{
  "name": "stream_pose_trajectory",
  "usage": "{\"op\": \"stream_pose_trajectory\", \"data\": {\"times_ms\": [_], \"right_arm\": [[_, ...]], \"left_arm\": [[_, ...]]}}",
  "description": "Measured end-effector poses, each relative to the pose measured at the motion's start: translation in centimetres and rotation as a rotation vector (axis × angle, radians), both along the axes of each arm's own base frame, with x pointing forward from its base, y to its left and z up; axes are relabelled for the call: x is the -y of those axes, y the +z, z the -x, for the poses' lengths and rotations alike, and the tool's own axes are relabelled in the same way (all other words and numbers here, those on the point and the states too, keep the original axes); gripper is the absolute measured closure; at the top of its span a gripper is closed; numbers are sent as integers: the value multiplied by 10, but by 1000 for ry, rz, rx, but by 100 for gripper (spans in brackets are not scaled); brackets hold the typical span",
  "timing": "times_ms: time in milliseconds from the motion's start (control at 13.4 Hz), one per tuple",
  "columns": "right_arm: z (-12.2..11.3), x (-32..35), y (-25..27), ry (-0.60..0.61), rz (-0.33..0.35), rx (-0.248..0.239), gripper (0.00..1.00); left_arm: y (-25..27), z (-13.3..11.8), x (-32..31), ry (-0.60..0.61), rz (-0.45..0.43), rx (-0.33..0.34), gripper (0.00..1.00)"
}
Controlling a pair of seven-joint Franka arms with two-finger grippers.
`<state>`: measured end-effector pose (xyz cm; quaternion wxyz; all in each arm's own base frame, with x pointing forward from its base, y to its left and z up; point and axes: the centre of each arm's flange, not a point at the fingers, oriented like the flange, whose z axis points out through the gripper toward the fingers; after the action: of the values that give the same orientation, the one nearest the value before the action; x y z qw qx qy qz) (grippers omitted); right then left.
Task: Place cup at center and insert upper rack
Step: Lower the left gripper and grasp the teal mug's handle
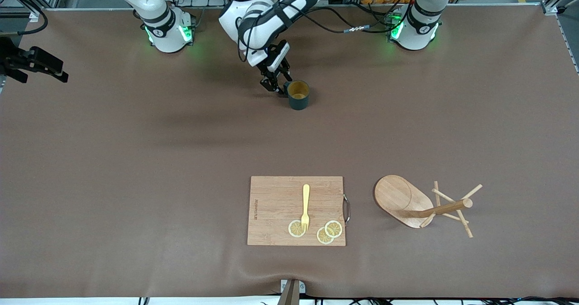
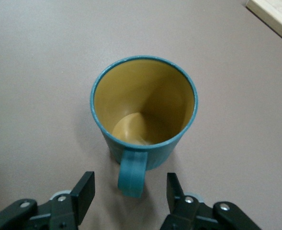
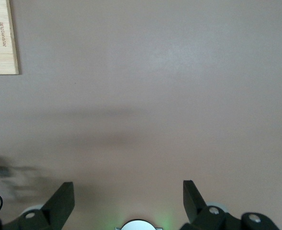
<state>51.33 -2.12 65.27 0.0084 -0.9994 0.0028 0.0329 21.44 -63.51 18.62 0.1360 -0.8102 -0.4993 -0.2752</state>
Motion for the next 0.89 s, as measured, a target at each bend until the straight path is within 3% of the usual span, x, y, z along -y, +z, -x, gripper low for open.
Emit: {"op": "stream_pose_trajectory", "data": {"times_ms": [596,894], "right_arm": [[2,0,8,0,0,16,0],[5,0,6,-8,0,-8,0]], "left_arm": [[-1,-6,-1,13,-2,20,37],[-1,-8,-2,15,-3,22,45]]}}
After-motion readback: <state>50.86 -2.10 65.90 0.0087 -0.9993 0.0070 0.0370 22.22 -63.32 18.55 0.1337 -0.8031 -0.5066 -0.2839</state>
